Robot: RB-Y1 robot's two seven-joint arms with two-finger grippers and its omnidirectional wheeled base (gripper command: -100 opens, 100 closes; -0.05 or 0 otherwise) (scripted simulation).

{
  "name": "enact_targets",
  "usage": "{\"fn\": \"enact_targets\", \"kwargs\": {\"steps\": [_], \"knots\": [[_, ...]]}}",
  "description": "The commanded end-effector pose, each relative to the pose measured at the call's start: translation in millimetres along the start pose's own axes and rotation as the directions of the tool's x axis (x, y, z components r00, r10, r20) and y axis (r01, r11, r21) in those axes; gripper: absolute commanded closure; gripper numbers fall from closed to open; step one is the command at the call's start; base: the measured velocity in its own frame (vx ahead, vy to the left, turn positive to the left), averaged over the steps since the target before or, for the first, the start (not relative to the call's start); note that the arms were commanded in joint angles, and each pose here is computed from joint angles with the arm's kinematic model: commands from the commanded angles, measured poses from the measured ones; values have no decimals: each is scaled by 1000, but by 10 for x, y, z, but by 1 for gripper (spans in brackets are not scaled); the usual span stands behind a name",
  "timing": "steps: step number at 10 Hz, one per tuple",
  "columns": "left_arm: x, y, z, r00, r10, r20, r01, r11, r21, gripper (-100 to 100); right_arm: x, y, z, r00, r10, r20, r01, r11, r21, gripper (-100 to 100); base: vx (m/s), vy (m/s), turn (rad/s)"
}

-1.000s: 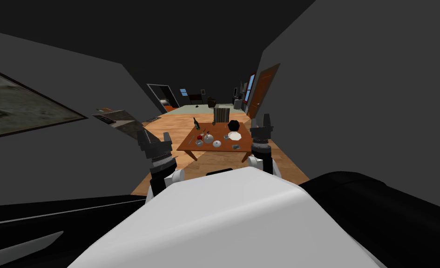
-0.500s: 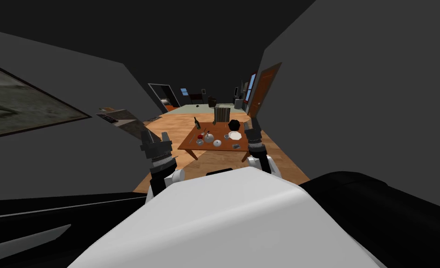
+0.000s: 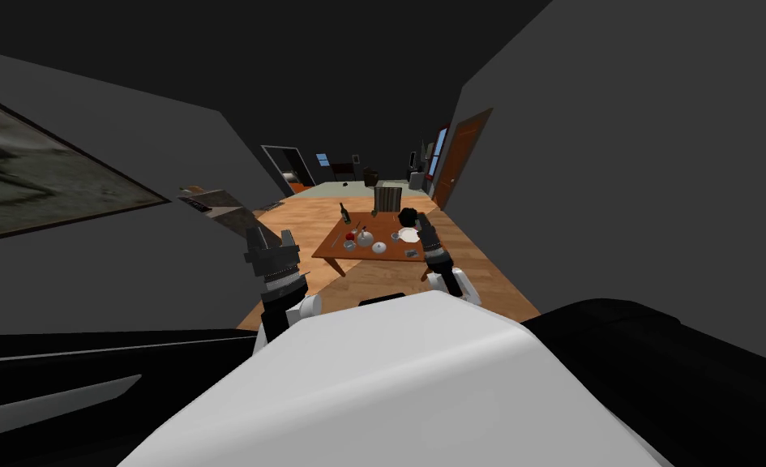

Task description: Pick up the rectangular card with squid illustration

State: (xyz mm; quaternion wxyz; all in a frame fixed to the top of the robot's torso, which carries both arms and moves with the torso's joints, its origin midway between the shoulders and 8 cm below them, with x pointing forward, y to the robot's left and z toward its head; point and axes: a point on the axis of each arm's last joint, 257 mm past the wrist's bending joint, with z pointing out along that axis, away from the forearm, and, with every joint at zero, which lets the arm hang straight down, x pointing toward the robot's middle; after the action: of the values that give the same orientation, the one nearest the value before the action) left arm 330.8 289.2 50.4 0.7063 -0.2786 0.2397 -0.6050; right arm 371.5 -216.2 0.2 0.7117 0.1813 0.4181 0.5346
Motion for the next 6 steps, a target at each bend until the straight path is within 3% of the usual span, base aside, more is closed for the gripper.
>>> {"fn": "enact_targets", "kwargs": {"steps": [1, 4, 5, 6], "knots": [[0, 0, 0, 1000, 0, 0, 0, 1000, 0, 0, 162, -158, -24, 997, -54, -53, 56, 998, 37, -100, -41, 13, 22], [0, 0, 0, 1000, 0, 0, 0, 1000, 0, 0, 586, -624, -109, 964, -180, -195, 204, 973, 112, -100, -65, 28, 44], [0, 0, 0, 1000, 0, 0, 0, 1000, 0, 0, 601, -626, -112, 960, -195, -203, 220, 970, 108, -100, -58, 13, 15], [0, 0, 0, 1000, 0, 0, 0, 1000, 0, 0, 738, -786, -160, 939, -235, -253, 272, 954, 124, -100, -49, 1, 28]]}}
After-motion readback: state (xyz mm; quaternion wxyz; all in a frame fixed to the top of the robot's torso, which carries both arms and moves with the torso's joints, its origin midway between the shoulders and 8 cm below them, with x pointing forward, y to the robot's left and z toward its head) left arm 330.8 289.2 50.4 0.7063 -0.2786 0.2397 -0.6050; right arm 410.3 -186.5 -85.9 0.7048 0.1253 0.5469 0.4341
